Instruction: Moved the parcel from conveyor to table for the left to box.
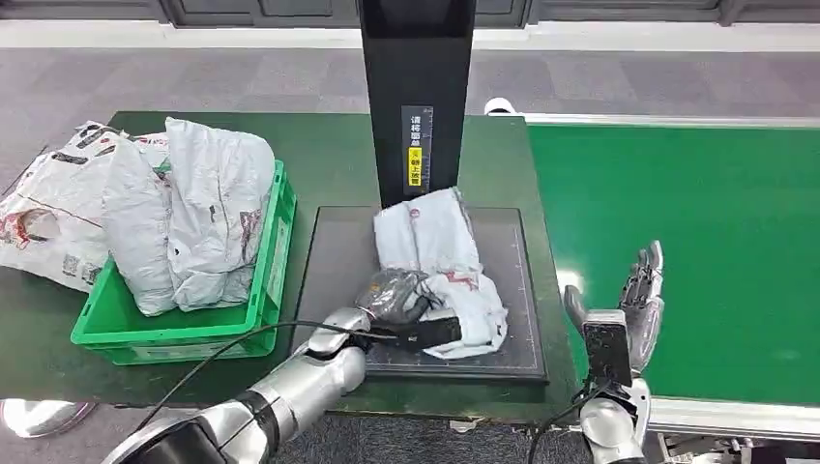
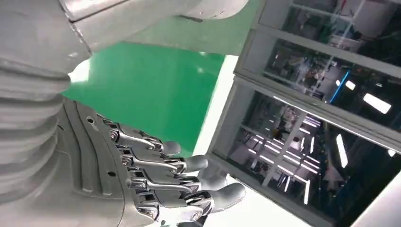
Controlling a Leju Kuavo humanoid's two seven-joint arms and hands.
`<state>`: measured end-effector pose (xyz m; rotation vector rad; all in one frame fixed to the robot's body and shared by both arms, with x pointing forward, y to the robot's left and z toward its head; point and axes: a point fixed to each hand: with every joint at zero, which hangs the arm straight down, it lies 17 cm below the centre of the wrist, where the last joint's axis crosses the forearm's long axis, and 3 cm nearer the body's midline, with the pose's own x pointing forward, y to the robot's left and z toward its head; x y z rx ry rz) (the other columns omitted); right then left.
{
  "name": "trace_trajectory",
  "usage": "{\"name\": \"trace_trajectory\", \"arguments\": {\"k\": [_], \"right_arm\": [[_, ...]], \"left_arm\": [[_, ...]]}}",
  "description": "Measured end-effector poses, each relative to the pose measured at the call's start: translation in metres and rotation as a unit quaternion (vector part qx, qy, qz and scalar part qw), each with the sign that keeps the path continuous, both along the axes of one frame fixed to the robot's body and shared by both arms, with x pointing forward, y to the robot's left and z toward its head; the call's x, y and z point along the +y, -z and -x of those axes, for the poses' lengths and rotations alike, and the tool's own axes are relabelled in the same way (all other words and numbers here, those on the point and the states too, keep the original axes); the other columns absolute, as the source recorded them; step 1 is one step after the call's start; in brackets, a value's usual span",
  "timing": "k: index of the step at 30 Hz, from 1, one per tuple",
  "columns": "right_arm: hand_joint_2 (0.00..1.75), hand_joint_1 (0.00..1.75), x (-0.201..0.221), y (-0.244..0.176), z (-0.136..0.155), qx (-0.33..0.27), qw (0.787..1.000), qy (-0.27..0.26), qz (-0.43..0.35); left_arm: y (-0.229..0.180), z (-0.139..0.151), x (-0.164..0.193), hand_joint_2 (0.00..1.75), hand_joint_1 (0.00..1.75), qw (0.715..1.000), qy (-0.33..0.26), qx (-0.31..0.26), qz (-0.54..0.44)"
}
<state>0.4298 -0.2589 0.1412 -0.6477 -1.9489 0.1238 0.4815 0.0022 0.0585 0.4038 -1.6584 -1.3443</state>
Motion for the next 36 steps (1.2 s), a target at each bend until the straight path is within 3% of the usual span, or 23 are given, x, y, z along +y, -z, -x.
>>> {"name": "trace_trajectory", "arguments": {"k": [7,12,17,20,22,25,29,36], "right_arm": [[1.75,0.00,-0.001,0.003,0.004,0.003,1.000,0.003,-0.006],[1.75,0.00,-0.005,0.003,0.005,0.002,1.000,0.012,-0.011],[1.75,0.00,-0.005,0.003,0.005,0.002,1.000,0.013,-0.013],[1.75,0.00,-0.005,0.003,0.005,0.002,1.000,0.016,-0.014],[1.75,0.00,-0.011,0.002,0.006,0.000,1.000,0.025,-0.012],[1.75,0.00,-0.019,0.004,0.009,0.004,0.999,0.036,-0.012],[1.75,0.00,-0.030,0.010,0.017,0.011,0.999,0.046,-0.015],[1.75,0.00,-0.034,0.004,0.018,0.005,0.999,0.049,-0.020]], "left_arm": [[-0.086,-0.039,0.043,1.75,1.75,0.983,-0.086,-0.111,0.121],[-0.192,-0.065,0.121,1.75,1.75,0.936,-0.176,-0.262,0.157],[-0.237,-0.064,0.158,1.75,1.75,0.908,-0.205,-0.323,0.169],[-0.264,-0.052,0.174,1.75,1.75,0.885,-0.213,-0.396,0.123],[-0.281,-0.047,0.206,1.75,1.75,0.865,-0.234,-0.430,0.111],[-0.292,-0.042,0.272,1.75,1.75,0.838,-0.290,-0.442,0.136],[-0.290,-0.016,0.347,1.75,1.75,0.804,-0.348,-0.475,0.087],[-0.277,0.008,0.402,1.75,1.75,0.777,-0.407,-0.481,-0.005]]}}
